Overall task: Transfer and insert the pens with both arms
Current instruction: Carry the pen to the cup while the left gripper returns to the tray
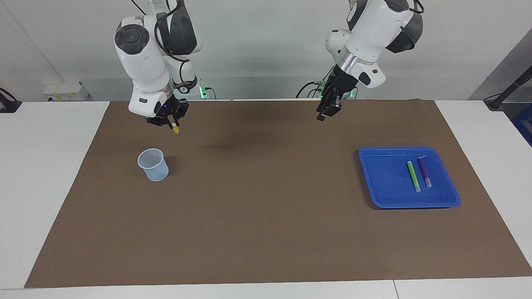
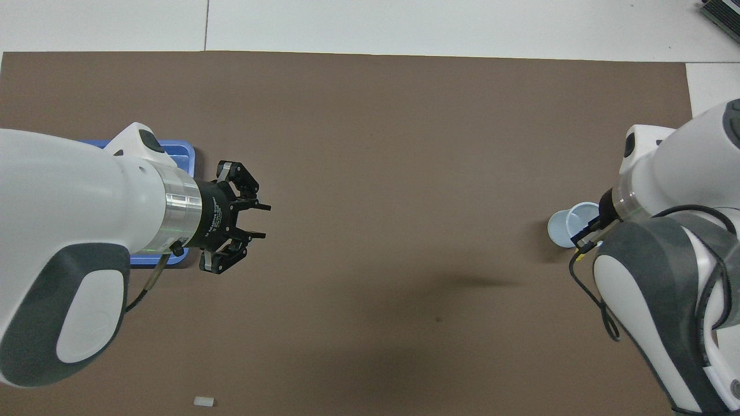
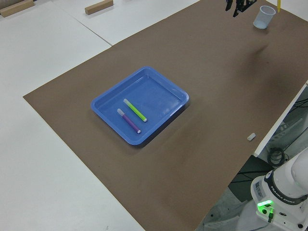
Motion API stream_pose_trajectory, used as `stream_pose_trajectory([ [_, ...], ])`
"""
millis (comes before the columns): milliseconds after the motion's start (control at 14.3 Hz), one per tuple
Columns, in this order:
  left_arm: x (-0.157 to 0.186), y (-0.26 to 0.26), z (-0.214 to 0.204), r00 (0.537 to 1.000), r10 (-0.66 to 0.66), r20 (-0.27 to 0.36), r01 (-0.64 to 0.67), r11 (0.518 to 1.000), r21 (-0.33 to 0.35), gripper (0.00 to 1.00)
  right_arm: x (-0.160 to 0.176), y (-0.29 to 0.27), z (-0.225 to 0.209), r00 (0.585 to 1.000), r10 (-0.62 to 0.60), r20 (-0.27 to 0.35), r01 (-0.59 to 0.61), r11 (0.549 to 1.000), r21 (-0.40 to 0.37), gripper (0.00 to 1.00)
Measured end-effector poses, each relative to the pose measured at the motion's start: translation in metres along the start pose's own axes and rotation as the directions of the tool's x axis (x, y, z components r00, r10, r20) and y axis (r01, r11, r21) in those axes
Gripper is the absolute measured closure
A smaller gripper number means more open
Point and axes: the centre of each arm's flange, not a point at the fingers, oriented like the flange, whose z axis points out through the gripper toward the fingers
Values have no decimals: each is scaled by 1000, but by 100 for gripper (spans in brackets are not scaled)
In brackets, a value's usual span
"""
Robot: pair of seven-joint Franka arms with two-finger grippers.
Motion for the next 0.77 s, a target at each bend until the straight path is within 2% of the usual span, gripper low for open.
stream_pose_trajectory([
  [140,4,-5,2,994,112,3,-112,993,43,60,-12,33,1,998,-53,-18,52,998,-40,81],
  [350,16,-11,-1,963,270,18,-270,960,77,60,-20,70,9,992,-100,-82,93,992,-84,81],
  [560,40,-18,-7,895,443,55,-446,887,118,60,-9,70,23,989,-106,-100,96,991,-97,81],
  [770,62,-25,-12,795,597,105,-607,783,136,60,1,58,24,992,-57,-113,48,996,-81,81],
])
